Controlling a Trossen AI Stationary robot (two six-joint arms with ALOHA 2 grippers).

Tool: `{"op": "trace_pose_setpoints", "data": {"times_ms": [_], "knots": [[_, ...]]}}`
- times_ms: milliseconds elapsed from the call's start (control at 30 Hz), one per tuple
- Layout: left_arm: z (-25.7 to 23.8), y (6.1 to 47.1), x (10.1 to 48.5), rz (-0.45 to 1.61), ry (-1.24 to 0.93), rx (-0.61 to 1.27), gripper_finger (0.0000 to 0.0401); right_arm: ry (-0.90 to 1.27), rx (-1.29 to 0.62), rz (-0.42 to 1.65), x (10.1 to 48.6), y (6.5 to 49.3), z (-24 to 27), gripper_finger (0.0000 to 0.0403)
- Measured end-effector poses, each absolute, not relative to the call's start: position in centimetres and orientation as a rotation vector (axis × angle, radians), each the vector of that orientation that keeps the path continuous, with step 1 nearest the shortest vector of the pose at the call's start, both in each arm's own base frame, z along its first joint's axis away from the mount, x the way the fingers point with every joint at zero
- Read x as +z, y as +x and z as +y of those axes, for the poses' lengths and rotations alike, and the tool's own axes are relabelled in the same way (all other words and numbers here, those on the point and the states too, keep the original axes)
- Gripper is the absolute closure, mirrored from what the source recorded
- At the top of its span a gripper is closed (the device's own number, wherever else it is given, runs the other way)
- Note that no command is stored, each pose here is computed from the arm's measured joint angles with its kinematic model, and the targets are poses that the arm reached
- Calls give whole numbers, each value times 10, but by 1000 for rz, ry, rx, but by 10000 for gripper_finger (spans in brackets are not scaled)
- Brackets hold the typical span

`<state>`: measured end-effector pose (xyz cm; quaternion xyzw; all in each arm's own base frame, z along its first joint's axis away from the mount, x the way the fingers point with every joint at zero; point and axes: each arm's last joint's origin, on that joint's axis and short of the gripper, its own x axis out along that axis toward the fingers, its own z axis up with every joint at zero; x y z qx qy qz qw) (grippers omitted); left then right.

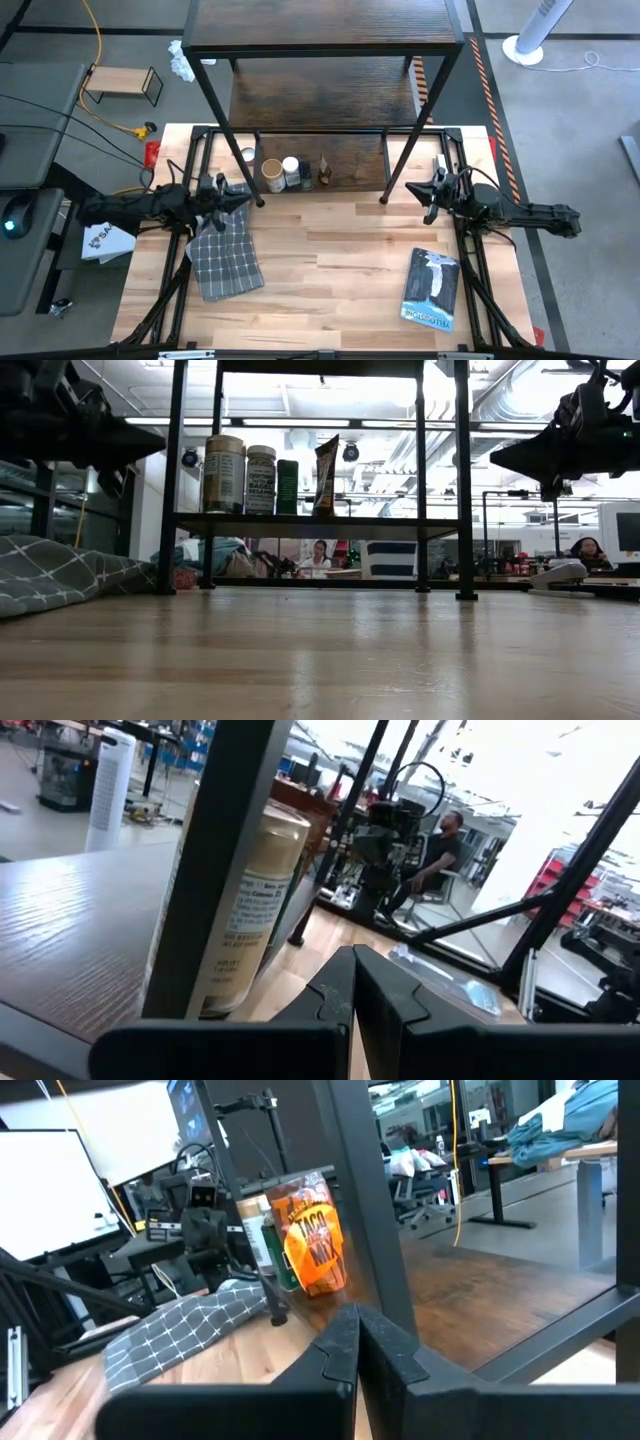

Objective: Shelf spices
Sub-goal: Return to Home Position

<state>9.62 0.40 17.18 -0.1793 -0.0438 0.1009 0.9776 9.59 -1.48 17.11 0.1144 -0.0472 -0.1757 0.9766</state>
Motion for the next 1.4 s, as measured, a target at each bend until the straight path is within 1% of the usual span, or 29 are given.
{"op": "trace_pose_setpoints", "data": {"times_ms": [433, 500, 600, 667, 800, 867, 967, 1400], "knots": [[2, 96, 172, -86, -354, 187, 396, 230, -354, -95, 171, 96, -15, 402], [2, 96, 172, -80, -260, 200, 398, 230, -353, -95, 171, 96, -15, 402], [0, 97, 171, -46, -7, 148, 400, 230, -354, -95, 171, 96, -15, 402], [-1, 97, 171, -34, 113, 123, 400, 230, -353, -95, 171, 96, -15, 402], [1, 97, 170, -23, 211, 125, 400, 230, -353, -95, 171, 96, -15, 402], [4, 97, 169, -10, 209, 115, 400, 230, -353, -96, 171, 96, -15, 402], [7, 98, 167, 2, 151, 68, 400, 230, -353, -96, 171, 96, -15, 402], [9, 97, 168, -7, 125, 97, 399, 230, -353, -95, 171, 96, -15, 402]]}}
